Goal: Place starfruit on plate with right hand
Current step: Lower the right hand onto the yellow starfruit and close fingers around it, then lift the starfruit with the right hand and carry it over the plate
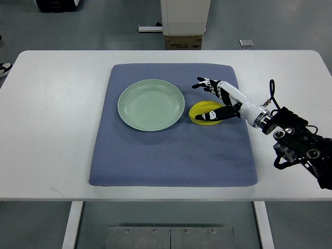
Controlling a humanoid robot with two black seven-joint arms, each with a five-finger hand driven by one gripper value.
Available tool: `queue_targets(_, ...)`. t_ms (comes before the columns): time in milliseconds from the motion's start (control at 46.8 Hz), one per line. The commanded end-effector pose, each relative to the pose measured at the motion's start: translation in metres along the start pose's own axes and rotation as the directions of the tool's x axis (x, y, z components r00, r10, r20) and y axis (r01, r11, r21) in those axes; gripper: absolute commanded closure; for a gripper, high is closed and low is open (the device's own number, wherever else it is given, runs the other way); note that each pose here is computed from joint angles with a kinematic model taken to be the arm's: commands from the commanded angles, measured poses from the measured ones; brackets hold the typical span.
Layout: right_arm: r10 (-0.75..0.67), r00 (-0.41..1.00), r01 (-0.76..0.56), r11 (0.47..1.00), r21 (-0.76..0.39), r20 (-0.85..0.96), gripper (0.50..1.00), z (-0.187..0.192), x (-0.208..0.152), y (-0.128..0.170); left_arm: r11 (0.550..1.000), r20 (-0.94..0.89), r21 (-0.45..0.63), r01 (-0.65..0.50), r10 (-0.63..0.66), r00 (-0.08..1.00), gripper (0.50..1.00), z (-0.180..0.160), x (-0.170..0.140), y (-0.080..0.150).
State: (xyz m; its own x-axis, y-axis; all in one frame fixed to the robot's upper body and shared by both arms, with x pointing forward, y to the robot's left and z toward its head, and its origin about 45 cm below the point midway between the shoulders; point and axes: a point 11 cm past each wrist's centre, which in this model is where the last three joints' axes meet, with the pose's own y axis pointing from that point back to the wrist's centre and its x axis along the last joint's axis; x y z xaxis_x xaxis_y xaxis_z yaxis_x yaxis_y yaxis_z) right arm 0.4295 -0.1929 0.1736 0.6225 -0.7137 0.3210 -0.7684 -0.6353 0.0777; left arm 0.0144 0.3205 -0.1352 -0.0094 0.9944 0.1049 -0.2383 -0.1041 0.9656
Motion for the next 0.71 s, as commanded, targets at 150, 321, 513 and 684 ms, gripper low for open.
queue_targets(150,0.015,0.997,-0.018,0.999,-0.037,-0.077,0.507,0.019,0.003,0.008,1.0,0.0,0.001,0.001,-0.001,1.0,0.5,-0.001,0.0,0.0)
queue_targets(321,0.026,0.995,-0.031,0.998,-0.053,-0.097,0.521,0.024,0.006,0.011,1.0,-0.001,0.001,0.0,0.0,1.0,0.5,-0.001,0.0,0.0)
queue_targets(513,0.021,0.995,-0.028,0.998,-0.063,-0.101,0.655,0.027,0.005,0.012,1.0,-0.001,0.0,0.0,0.0,1.0,0.5,0.0,0.0,0.0)
queue_targets(684,-0.002,0.994,-0.006,0.997,-0.077,-0.112,0.898,0.03,0.001,0.013,1.0,-0.001,0.001,0.0,0.0,1.0,0.5,-0.001,0.0,0.0)
